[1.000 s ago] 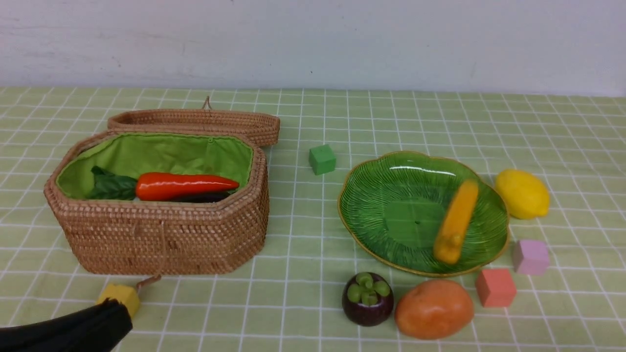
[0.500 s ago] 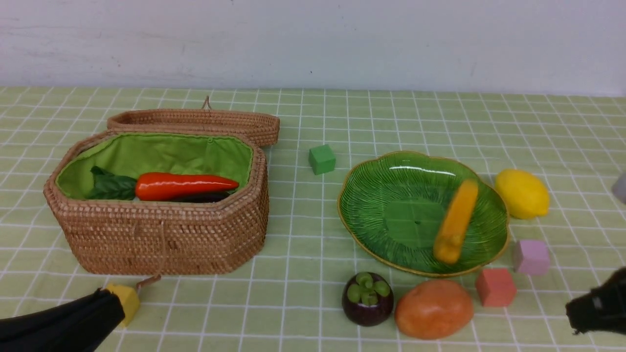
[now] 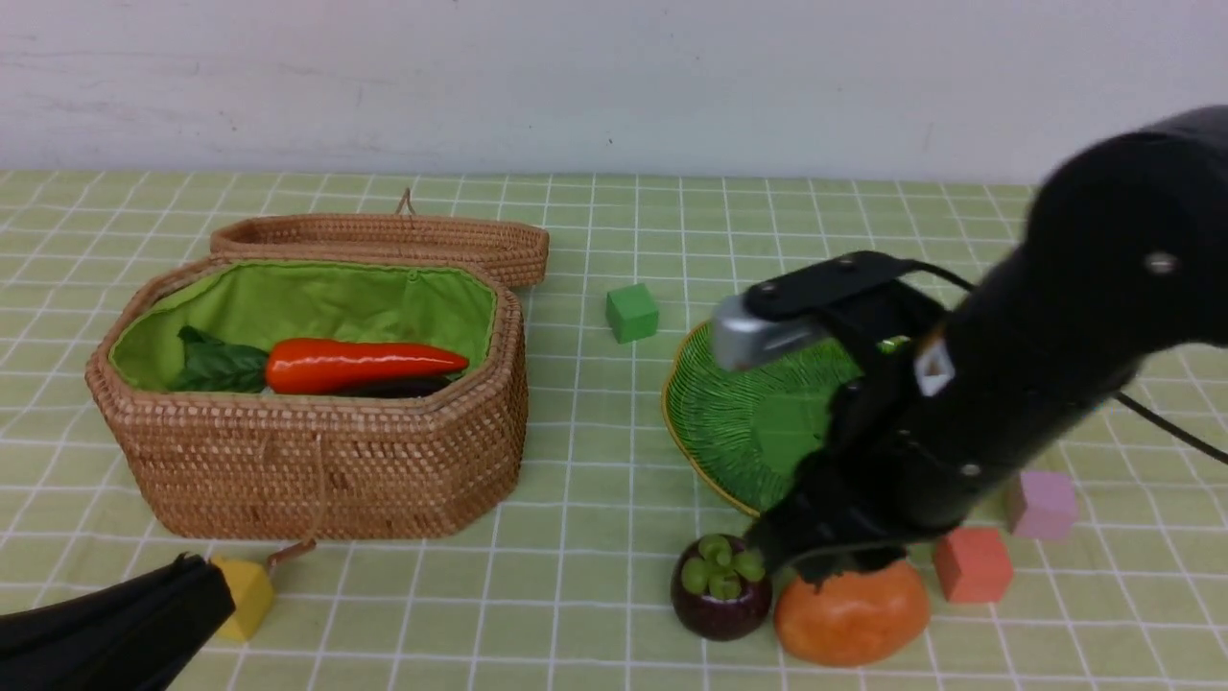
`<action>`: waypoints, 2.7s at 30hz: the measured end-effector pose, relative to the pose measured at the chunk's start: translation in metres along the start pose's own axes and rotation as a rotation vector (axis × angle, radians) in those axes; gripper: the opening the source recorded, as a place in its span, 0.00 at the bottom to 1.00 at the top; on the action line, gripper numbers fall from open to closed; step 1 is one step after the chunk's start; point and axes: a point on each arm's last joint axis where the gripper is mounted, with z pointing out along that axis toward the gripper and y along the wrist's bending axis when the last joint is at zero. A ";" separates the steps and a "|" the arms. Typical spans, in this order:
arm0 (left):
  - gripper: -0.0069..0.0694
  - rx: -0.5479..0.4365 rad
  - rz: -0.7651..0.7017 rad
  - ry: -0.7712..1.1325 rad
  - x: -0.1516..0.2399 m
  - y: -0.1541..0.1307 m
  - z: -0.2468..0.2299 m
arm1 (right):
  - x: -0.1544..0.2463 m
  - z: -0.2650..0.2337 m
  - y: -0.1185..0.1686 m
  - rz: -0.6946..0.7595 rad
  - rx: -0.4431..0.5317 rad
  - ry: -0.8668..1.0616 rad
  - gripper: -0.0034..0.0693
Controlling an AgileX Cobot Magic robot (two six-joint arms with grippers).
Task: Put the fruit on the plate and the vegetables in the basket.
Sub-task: Use the right arm to grab a mangosteen and put it into the right plate
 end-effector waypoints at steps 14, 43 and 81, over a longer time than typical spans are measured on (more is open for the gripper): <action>0.08 0.123 0.102 0.140 0.015 -0.010 -0.001 | -0.032 0.094 -0.001 -0.044 0.086 0.160 0.94; 0.10 0.134 0.118 0.158 0.017 -0.011 -0.001 | -0.039 0.131 -0.009 -0.036 0.138 0.150 0.80; 0.12 0.129 0.083 0.137 0.015 -0.011 -0.001 | -0.084 -0.012 -0.093 0.177 0.125 -0.224 0.80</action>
